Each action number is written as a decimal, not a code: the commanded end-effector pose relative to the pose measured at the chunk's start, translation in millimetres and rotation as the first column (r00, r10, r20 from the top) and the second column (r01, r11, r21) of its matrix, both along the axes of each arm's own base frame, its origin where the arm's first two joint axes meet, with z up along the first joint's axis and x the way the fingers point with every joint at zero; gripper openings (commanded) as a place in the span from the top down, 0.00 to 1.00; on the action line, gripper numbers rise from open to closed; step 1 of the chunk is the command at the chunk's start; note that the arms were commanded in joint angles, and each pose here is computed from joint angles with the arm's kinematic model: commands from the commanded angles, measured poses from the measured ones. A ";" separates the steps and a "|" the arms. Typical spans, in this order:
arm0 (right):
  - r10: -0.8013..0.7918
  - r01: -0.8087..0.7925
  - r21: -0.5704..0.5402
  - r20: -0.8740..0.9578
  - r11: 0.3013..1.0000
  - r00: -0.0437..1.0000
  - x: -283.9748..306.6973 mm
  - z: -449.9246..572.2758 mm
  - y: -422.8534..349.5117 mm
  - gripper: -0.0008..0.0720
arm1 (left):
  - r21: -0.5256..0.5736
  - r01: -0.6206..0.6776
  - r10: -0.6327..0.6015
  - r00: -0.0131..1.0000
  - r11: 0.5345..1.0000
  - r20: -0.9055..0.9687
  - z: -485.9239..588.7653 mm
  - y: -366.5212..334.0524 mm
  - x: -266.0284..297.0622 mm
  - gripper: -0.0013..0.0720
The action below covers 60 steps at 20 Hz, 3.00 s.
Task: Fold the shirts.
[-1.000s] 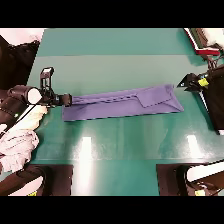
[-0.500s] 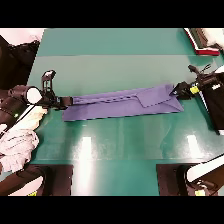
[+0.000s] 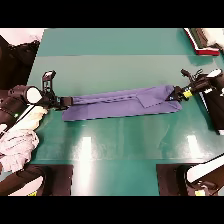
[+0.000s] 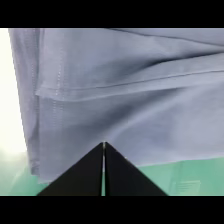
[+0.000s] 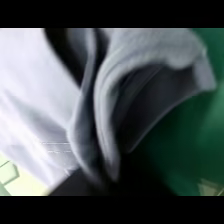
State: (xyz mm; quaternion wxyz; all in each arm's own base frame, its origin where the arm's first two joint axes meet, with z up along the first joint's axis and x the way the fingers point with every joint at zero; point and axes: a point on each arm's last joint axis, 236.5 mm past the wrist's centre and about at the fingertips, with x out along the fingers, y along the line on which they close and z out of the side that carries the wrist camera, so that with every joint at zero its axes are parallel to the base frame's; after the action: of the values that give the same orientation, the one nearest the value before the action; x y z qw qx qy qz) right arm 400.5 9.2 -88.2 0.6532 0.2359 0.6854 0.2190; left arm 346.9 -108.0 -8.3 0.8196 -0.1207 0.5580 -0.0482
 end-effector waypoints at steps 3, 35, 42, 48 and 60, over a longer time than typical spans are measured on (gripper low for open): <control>0.072 -0.061 -0.062 0.188 0.996 0.980 20.7 35.9 10.7 0.97 | -0.167 0.016 -0.007 0.999 0.986 0.052 16.3 -35.9 10.0 0.94; 0.378 -0.551 0.112 0.616 0.827 0.692 -38.4 266.0 349.6 0.97 | 0.171 0.252 -0.289 0.923 0.953 0.253 144.6 -42.8 106.9 0.94; 0.423 -0.605 0.132 0.600 0.785 0.679 -46.2 216.1 429.7 0.97 | 0.271 0.037 -0.147 0.907 0.962 0.395 237.4 58.9 70.6 0.94; 0.428 -0.598 0.139 0.575 0.789 0.698 -50.8 166.4 472.3 0.96 | 0.290 0.038 -0.143 0.926 0.956 0.350 234.8 65.7 55.7 0.94; 0.405 -0.652 0.035 0.758 0.757 0.511 -61.3 193.0 511.7 0.13 | 0.291 0.052 -0.142 0.944 0.955 0.298 226.1 66.6 46.0 0.94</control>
State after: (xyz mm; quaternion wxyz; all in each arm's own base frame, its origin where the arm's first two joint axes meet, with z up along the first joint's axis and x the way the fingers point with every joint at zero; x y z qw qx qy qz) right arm 325.7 541.7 97.6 0.6990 0.0421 0.3767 0.6063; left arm 397.8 -42.7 221.4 0.9089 0.0326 0.4146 -0.0300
